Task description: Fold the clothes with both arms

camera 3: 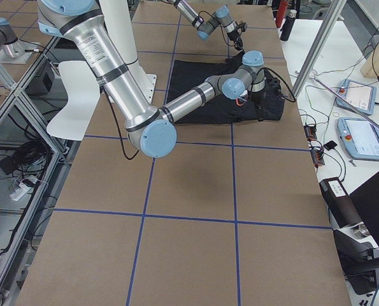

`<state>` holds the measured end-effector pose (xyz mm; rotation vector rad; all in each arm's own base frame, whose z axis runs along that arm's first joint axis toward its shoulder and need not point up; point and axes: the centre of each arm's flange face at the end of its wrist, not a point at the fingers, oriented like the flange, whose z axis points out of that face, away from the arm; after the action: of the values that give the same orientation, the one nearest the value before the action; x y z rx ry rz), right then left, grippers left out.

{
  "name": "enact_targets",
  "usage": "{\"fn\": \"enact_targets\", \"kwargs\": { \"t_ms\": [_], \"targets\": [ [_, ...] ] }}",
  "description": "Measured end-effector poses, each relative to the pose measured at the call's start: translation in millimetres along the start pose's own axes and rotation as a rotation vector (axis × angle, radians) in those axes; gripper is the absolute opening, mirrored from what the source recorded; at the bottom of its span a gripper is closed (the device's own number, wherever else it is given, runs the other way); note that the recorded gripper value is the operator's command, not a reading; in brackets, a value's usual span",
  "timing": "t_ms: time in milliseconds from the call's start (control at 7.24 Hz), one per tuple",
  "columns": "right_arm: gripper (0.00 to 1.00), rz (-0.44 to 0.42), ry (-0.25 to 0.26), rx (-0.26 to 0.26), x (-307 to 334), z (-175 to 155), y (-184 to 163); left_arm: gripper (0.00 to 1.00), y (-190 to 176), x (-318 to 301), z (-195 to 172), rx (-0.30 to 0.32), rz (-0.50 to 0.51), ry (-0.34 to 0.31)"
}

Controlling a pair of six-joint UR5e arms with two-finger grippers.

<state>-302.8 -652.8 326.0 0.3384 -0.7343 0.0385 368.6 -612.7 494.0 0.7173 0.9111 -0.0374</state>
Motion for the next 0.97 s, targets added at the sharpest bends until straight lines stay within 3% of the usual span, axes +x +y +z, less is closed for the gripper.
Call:
{"fn": "enact_targets", "kwargs": {
  "t_ms": [552, 967],
  "targets": [
    [1.00, -0.001, -0.002, 0.002, -2, -1, -1, 0.00, -101, 97, 0, -0.085, -0.037, -0.108],
    [1.00, 0.003, -0.001, 0.001, -3, 0, 0, 0.00, -158, 181, -2, -0.099, -0.111, -0.216]
  ]
}}
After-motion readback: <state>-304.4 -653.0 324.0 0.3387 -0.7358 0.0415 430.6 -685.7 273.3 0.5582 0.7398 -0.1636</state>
